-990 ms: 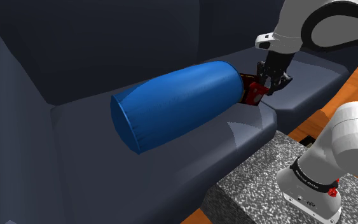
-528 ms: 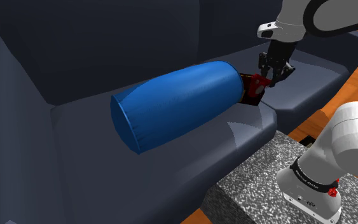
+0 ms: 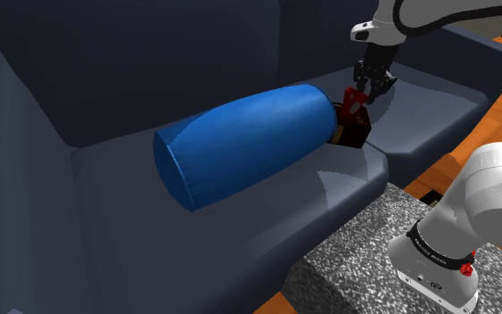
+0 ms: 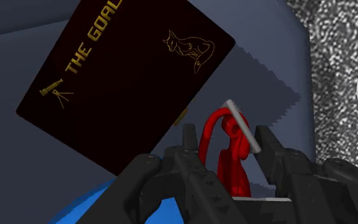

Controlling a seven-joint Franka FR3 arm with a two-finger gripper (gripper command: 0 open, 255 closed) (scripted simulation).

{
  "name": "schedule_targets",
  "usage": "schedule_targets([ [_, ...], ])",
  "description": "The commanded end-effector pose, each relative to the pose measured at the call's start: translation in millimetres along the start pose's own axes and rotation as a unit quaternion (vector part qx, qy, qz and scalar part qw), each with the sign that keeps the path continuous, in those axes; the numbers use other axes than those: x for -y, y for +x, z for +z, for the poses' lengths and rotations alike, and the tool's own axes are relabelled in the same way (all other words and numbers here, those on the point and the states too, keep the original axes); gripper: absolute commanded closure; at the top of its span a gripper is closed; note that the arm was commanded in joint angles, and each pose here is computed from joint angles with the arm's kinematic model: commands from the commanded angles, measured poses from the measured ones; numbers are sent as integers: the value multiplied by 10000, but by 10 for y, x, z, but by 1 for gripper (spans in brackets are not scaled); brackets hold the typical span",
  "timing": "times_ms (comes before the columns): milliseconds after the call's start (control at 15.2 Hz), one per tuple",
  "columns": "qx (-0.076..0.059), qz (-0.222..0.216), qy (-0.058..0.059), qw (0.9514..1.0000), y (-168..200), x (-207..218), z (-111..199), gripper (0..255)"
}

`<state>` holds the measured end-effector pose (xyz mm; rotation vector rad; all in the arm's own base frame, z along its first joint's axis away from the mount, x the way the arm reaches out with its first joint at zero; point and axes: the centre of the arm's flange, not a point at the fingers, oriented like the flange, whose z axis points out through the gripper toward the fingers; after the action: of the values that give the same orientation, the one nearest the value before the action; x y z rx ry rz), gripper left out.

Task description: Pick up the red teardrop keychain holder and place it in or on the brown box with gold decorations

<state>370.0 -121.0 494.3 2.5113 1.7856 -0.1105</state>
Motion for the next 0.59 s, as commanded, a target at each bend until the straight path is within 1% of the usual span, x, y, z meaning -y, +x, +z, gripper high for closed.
schedule_targets([
  [0,8,-2,-4,10000,-152,-222,15,255],
  [396,8,-2,-4,10000,-549,-943,74,255],
  [528,8,-2,-4,10000,-539,-943,179,255],
])
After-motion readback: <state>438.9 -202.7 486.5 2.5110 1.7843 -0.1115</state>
